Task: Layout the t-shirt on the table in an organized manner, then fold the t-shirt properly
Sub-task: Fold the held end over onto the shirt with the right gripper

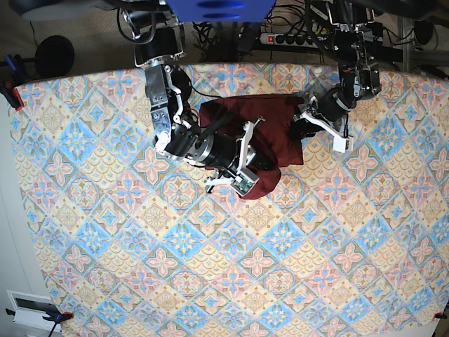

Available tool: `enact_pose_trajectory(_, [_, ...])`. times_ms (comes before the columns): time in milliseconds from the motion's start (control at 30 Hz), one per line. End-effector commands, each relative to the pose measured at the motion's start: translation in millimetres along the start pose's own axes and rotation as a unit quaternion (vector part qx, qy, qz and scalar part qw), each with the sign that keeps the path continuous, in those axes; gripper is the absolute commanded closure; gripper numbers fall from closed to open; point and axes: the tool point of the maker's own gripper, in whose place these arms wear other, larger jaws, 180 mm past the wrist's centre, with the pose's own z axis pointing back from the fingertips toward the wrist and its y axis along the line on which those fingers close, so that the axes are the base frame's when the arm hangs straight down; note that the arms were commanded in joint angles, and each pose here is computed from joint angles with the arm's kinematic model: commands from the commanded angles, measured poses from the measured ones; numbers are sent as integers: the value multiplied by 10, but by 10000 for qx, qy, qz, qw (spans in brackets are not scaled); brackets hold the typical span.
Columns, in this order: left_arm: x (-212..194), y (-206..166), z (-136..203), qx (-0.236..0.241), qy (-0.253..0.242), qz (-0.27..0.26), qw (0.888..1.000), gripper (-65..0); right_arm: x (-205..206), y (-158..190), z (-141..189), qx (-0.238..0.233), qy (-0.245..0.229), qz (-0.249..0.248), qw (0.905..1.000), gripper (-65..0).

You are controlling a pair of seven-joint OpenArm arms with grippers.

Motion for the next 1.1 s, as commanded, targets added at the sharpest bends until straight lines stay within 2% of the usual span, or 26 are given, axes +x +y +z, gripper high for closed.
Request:
enact_pose_trajectory(0, [-140,1,-3,42,302,-20,9995,-209,237,-45,10,7,-378,61,9993,0])
enact_pose_trajectory(100, [-133,2,3,38,302,-27,9995,-209,286,-211,34,-151,-417,41,9990,0])
enact_pose_trajectory(267, [-133,7,5,43,310,-33,9995,-209,209,-192,-15,-83,-283,-10,9996,-7])
enact_pose_trajectory(500, [-112,-7,-3,23,283,-43,9996,-209,114,199,-137,383,-27,190,9991,-127])
enact_pose_trajectory(700, [-109,-9,-3,18,274,-38,9996,-209,203,227,-79,341,-153,291,9989,-136])
enact_pose_trajectory(800, [-100,2,3,32,264,-38,9996,-209,333,-32,108,-95,-398,244,9989,-135])
enact_pose_trajectory(933, [-83,21,14,50,241,-46,9997,-209,557,-324,428,-678,-804,288,9940,-135])
enact_pose_trajectory(1067, [-95,5,6,32,257,-49,9997,-209,410,-609,646,-1143,-736,90,9907,-135])
